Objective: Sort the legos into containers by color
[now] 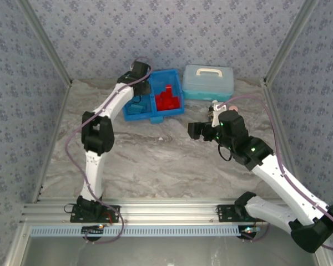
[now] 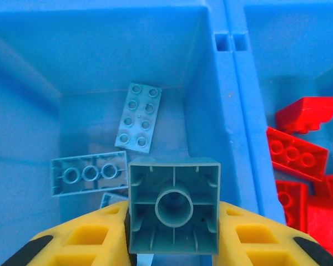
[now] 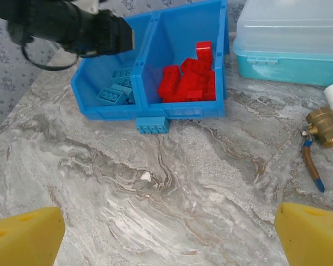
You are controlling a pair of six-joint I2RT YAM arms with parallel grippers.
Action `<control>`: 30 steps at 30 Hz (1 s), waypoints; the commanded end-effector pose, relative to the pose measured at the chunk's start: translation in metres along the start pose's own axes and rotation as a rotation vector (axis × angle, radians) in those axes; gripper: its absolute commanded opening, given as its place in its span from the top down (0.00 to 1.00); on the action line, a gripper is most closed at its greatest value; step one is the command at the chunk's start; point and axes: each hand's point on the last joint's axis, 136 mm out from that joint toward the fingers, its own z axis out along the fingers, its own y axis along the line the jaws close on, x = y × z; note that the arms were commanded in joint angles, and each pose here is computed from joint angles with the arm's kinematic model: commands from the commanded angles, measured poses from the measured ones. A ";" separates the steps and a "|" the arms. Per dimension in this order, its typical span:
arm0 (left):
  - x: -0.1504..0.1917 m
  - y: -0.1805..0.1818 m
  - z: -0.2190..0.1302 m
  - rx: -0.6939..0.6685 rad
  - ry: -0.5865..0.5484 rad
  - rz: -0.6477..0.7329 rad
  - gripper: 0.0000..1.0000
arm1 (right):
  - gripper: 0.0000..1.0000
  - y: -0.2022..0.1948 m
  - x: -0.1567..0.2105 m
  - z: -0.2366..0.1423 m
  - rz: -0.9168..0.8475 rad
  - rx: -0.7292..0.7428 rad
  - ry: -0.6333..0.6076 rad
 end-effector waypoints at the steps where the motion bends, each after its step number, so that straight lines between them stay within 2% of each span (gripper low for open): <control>1: 0.011 0.007 0.005 -0.009 0.083 -0.009 0.64 | 0.00 0.003 -0.012 -0.011 0.010 -0.002 -0.033; 3: 0.012 0.009 0.009 -0.006 0.094 -0.032 0.55 | 0.00 0.003 -0.013 -0.011 0.007 -0.003 -0.034; 8: 0.003 0.010 -0.011 0.006 0.059 -0.046 0.45 | 0.00 0.004 -0.014 -0.011 0.005 -0.002 -0.036; 12: -0.014 0.006 -0.051 0.052 -0.001 -0.044 0.43 | 0.00 0.005 -0.016 -0.012 0.008 -0.010 -0.041; 15: -0.020 -0.005 -0.094 0.108 -0.061 -0.029 0.43 | 0.00 0.005 -0.015 -0.011 0.011 -0.009 -0.040; 19: 0.004 -0.020 -0.141 0.136 -0.111 -0.024 0.38 | 0.00 0.005 -0.014 -0.010 0.012 -0.010 -0.038; 22: 0.041 -0.027 -0.155 0.135 -0.119 -0.069 0.26 | 0.00 0.006 -0.014 -0.010 0.015 -0.011 -0.040; 24: 0.068 -0.034 -0.152 0.164 -0.107 -0.113 0.12 | 0.00 0.007 -0.014 -0.009 0.015 -0.016 -0.040; 26: 0.090 -0.042 -0.144 0.169 -0.100 -0.130 0.04 | 0.00 0.008 -0.015 -0.009 0.015 -0.023 -0.039; 27: 0.097 -0.045 -0.140 0.154 -0.101 -0.129 0.01 | 0.00 0.008 -0.014 -0.009 0.014 -0.021 -0.036; 30: 0.119 -0.057 -0.119 0.116 -0.073 -0.111 0.01 | 0.00 0.007 -0.012 -0.009 0.014 -0.019 -0.031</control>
